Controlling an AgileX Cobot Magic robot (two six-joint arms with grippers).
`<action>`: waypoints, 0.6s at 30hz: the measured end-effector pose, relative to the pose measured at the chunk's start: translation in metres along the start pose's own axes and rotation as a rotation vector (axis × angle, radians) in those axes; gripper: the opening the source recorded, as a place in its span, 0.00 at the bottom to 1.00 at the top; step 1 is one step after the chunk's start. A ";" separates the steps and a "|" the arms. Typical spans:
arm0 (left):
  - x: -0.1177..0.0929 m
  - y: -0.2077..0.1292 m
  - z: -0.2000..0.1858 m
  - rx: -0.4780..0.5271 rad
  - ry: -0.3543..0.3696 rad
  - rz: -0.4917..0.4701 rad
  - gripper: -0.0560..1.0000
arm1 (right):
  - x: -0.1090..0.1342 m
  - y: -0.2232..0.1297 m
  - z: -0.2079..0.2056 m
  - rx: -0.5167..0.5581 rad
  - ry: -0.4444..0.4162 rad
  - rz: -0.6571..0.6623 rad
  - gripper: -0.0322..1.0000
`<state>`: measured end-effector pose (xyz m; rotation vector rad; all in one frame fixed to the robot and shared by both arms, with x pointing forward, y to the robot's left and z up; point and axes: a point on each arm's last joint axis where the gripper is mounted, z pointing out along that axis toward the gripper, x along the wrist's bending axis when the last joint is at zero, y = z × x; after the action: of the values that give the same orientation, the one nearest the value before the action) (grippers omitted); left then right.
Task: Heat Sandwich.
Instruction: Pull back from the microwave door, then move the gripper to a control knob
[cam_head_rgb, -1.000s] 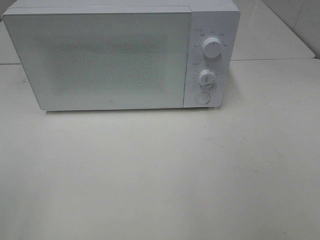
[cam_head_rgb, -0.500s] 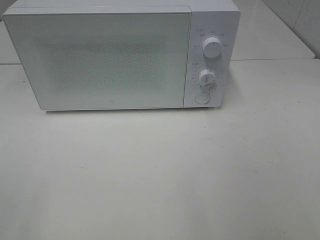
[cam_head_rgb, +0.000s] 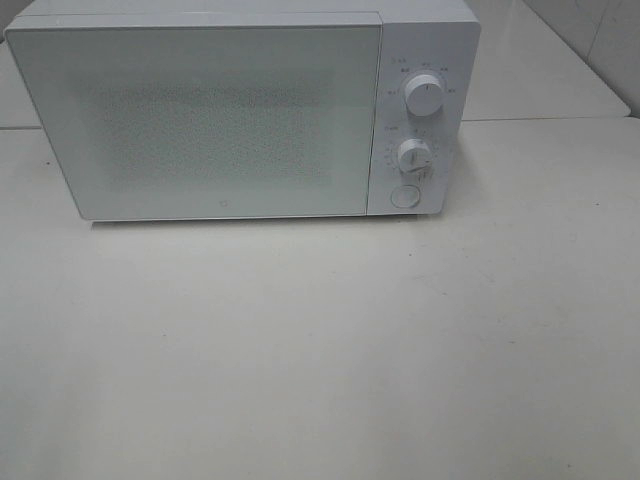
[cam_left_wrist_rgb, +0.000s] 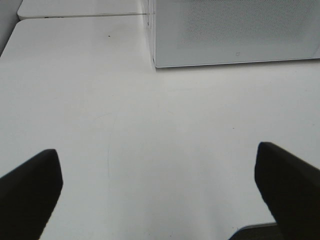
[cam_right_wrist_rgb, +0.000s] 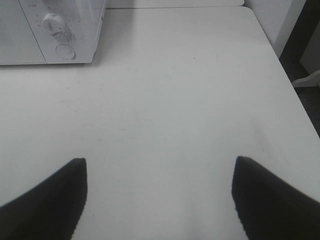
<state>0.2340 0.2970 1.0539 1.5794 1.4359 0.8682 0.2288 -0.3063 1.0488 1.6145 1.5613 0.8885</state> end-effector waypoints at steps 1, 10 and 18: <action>0.000 0.000 0.000 0.000 0.000 0.000 0.99 | 0.000 0.000 0.000 0.000 0.000 0.000 0.78; 0.000 0.000 0.000 0.000 0.000 0.000 0.99 | 0.000 0.000 0.000 0.000 0.000 0.000 0.78; 0.000 0.000 0.000 0.000 0.000 0.000 0.99 | 0.000 0.000 0.000 0.000 0.000 0.000 0.78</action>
<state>0.2340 0.2970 1.0539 1.5794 1.4359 0.8682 0.2288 -0.3063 1.0488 1.6145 1.5613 0.8885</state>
